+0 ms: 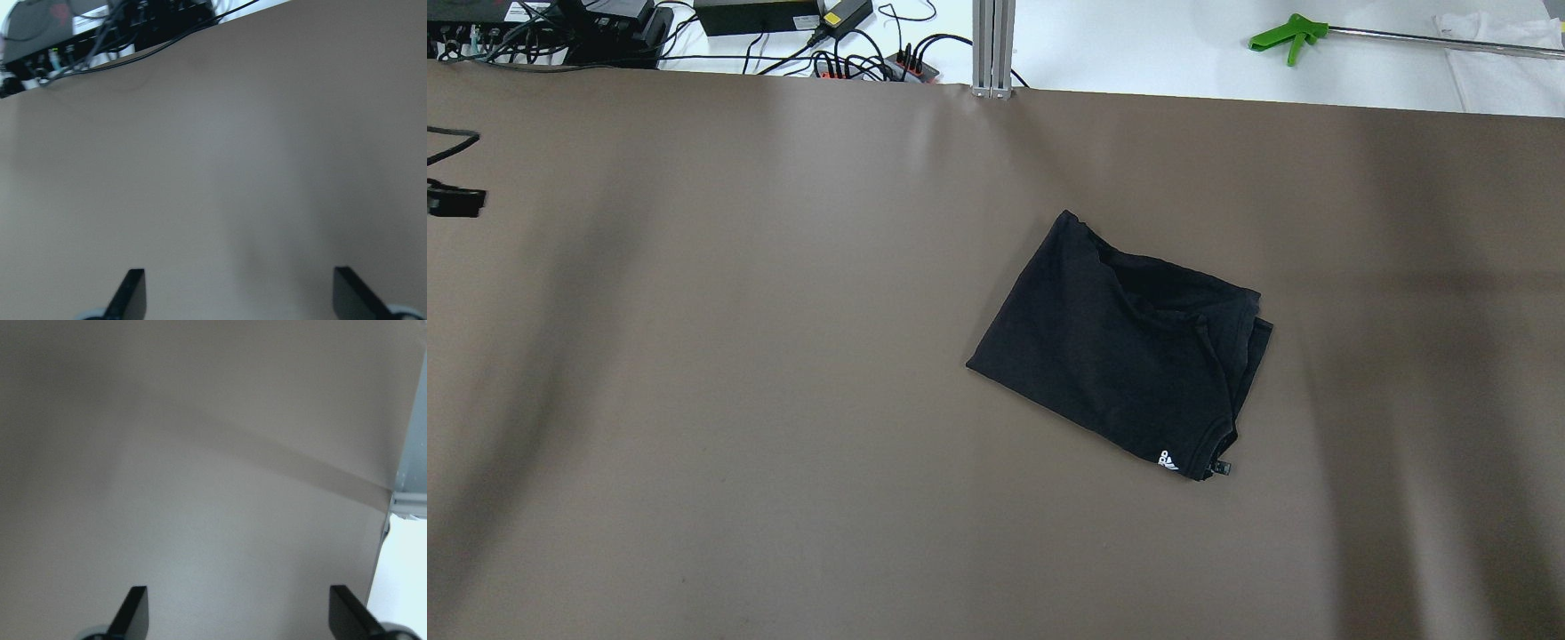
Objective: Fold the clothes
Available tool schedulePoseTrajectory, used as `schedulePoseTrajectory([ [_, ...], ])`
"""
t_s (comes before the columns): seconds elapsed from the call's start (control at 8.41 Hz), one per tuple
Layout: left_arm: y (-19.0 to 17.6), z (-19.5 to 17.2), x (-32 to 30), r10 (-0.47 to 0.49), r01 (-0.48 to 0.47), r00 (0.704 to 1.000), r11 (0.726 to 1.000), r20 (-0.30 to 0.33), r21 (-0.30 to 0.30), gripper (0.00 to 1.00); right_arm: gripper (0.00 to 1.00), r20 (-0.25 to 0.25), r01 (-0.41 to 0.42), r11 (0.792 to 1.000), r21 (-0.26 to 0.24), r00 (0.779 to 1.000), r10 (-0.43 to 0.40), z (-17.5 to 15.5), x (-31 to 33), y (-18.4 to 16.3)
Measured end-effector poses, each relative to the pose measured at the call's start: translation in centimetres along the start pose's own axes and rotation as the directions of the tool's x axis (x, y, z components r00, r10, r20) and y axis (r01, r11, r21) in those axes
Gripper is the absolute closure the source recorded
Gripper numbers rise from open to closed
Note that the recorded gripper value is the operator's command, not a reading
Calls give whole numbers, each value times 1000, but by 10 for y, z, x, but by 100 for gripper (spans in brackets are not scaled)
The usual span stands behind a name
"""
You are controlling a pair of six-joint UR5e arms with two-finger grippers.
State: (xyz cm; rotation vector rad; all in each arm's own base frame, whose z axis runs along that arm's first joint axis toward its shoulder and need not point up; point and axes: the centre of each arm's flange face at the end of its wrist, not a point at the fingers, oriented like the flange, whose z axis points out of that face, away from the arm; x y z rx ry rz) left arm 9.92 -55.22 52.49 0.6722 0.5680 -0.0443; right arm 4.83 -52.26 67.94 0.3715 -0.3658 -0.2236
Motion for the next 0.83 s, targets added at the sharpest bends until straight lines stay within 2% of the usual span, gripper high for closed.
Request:
schedulePoseTrajectory([
  [0.24,51,-21,-78,119,-113,983,992,139,-51,0,5,-23,15,1000,-19,1000,-15,-1,24,33],
  [0.36,78,-30,-105,177,-163,960,983,216,-81,0,5,-39,34,999,-29,999,-35,-1,32,44],
  [0.48,99,-42,-120,219,-197,939,975,265,-106,0,5,-73,43,998,-46,996,-47,1,39,53],
  [0.59,109,-52,-127,239,-214,928,970,287,-116,0,5,-115,48,997,-63,992,-55,2,44,60],
  [0.83,104,-57,-132,241,-208,918,969,315,-134,0,5,-158,66,994,-84,984,-79,5,51,64],
])
